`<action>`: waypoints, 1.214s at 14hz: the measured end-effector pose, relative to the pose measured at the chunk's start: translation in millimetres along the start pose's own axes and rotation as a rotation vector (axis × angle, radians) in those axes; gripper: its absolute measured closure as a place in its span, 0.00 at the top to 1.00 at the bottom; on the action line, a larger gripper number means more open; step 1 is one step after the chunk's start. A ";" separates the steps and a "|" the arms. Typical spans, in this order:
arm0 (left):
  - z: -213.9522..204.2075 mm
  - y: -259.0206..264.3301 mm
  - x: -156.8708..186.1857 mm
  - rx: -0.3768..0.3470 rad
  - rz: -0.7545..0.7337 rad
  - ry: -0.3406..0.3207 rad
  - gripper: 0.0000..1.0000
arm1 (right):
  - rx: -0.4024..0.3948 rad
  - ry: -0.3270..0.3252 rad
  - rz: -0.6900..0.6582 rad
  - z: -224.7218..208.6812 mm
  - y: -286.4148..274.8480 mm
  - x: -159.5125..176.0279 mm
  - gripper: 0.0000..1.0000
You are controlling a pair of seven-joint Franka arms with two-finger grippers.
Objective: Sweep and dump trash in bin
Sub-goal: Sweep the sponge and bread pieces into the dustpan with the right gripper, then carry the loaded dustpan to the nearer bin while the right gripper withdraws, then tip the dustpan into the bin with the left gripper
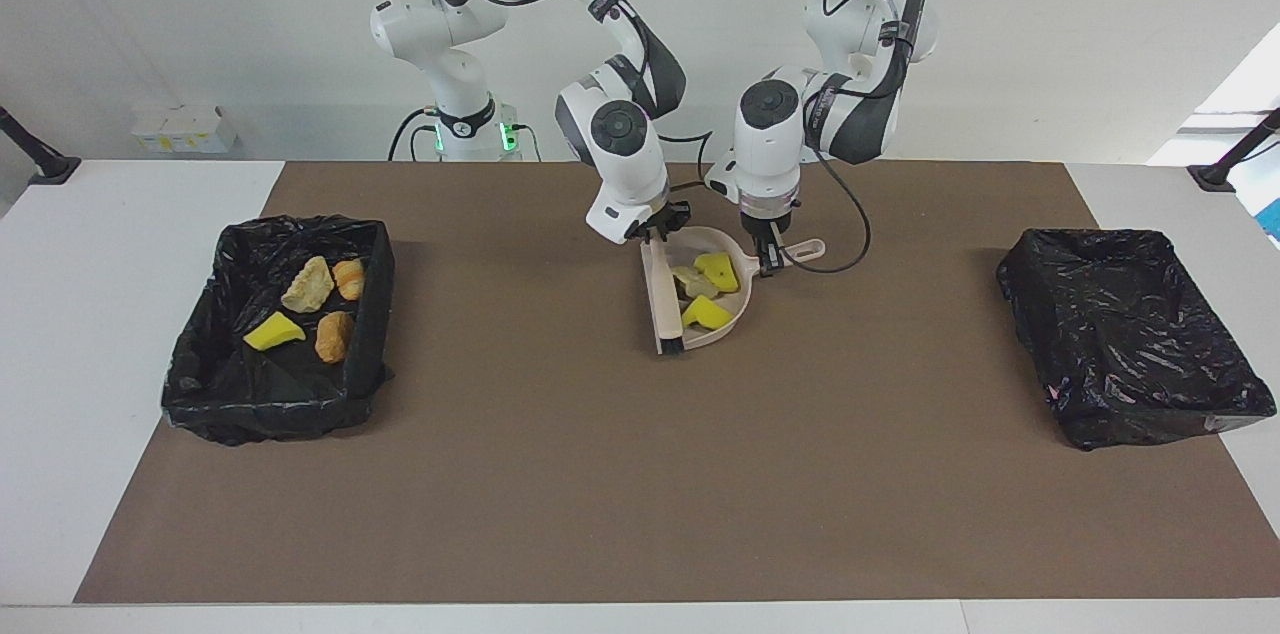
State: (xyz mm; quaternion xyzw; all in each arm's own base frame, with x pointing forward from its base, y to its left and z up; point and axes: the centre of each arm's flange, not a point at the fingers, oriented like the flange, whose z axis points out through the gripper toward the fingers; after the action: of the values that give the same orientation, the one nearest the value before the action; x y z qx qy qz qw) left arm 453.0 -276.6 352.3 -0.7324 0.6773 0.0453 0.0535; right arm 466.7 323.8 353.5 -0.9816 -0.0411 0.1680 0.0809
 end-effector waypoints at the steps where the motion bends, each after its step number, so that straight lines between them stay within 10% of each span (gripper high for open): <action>1: 0.9 -6.6 -7.2 0.006 -0.018 0.007 0.32 | 0.003 -0.009 0.002 -16.3 14.2 -1.1 0.26; 8: -20.8 -69.9 -107.4 0.063 -0.054 0.042 0.32 | -0.056 -0.006 -0.020 -28.7 -20.2 -44.0 0.26; 17: -125.0 -123.0 -465.3 0.149 -0.190 0.042 0.32 | -0.115 0.016 0.052 77.3 -132.9 -103.0 0.26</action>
State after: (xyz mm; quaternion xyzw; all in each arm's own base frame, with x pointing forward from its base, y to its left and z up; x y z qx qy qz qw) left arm 538.4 174.7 542.8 -0.7879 0.6074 -0.0259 0.0977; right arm 336.7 454.6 337.8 -0.9867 -0.0245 0.1593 0.0200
